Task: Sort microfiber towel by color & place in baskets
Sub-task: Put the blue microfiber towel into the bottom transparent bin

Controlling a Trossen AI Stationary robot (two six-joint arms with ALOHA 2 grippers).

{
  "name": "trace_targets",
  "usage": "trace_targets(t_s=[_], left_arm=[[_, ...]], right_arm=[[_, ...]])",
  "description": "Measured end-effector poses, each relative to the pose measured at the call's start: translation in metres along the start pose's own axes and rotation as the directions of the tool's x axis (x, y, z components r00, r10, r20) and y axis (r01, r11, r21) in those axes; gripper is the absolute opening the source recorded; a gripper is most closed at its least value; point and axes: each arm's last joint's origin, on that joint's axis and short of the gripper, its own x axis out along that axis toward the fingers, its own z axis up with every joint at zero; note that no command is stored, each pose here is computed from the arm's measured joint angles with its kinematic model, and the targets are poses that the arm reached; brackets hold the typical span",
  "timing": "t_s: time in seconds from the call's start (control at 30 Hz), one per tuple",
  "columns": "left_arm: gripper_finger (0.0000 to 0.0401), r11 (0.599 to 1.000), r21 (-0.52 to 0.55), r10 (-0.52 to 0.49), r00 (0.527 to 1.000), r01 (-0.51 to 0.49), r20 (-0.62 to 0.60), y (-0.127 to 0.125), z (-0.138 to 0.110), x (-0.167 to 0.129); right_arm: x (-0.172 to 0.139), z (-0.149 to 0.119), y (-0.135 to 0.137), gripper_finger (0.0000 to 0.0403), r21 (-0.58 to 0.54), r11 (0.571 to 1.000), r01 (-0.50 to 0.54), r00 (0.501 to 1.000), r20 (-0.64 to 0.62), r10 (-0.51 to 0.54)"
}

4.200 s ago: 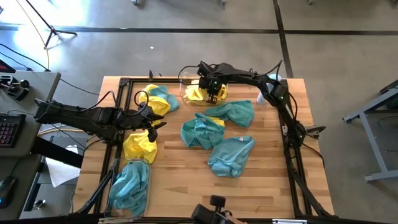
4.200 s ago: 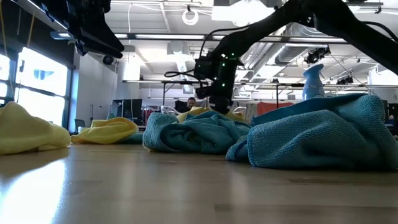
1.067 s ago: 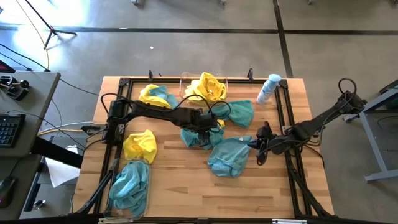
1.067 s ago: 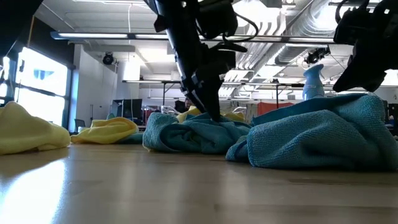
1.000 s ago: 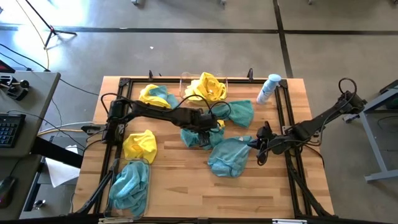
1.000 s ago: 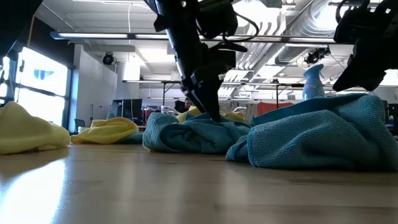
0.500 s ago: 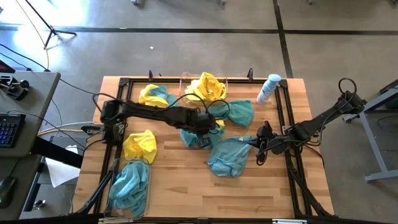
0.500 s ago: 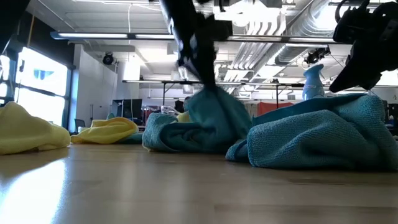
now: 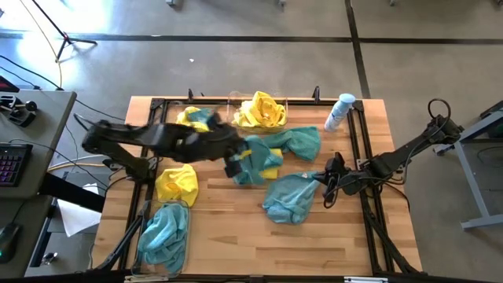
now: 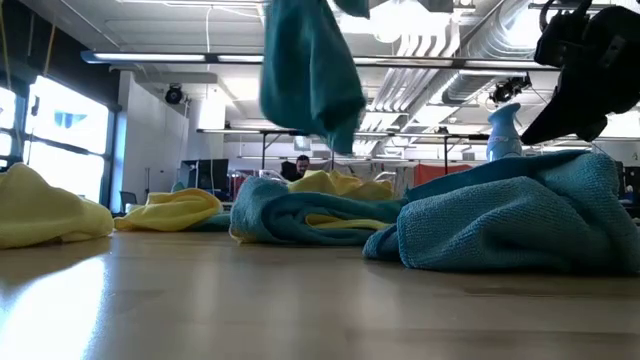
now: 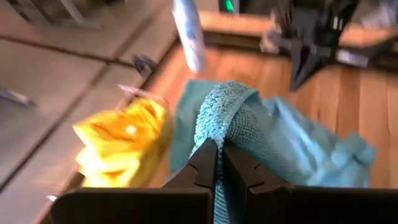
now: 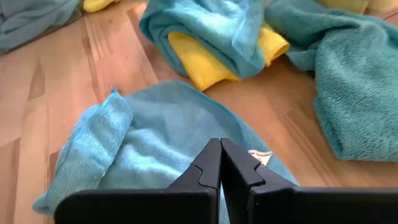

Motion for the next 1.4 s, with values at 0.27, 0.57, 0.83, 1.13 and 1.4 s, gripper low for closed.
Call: trace_targets(t_s=[0.27, 0.57, 0.83, 1.13, 1.4], left_arm=[[0.0000, 0.999, -0.021, -0.038, 0.992, 0.041, 0.124, 0.012, 0.002, -0.062], [0.0000, 0.983, 0.067, -0.174, 0.985, 0.173, 0.013, -0.008, -0.023, -0.104], [0.0000, 0.968, -0.016, -0.251, 0.964, 0.251, -0.089, -0.009, -0.039, -0.150], [0.0000, 0.914, -0.169, -0.405, 0.866, 0.370, -0.294, -0.006, -0.061, -0.193], [0.0000, 0.824, -0.370, -0.566, 0.658, 0.429, -0.496, -0.023, -0.082, -0.222]], right_arm=[[0.000, 0.001, 0.000, 0.0000, 0.001, 1.000, 0.017, 1.000, 0.020, -0.017], [0.000, 0.001, 0.000, 0.0000, 0.001, 1.000, 0.017, 1.000, 0.020, -0.017], [0.000, 0.001, 0.000, 0.0000, 0.060, 0.998, 0.015, 1.000, 0.021, -0.016], [0.000, 0.004, 0.003, 0.0000, 0.268, 0.963, -0.020, 0.999, 0.047, 0.007], [0.000, 0.011, 0.009, 0.0000, 0.342, 0.935, -0.095, 0.991, 0.117, 0.058]])
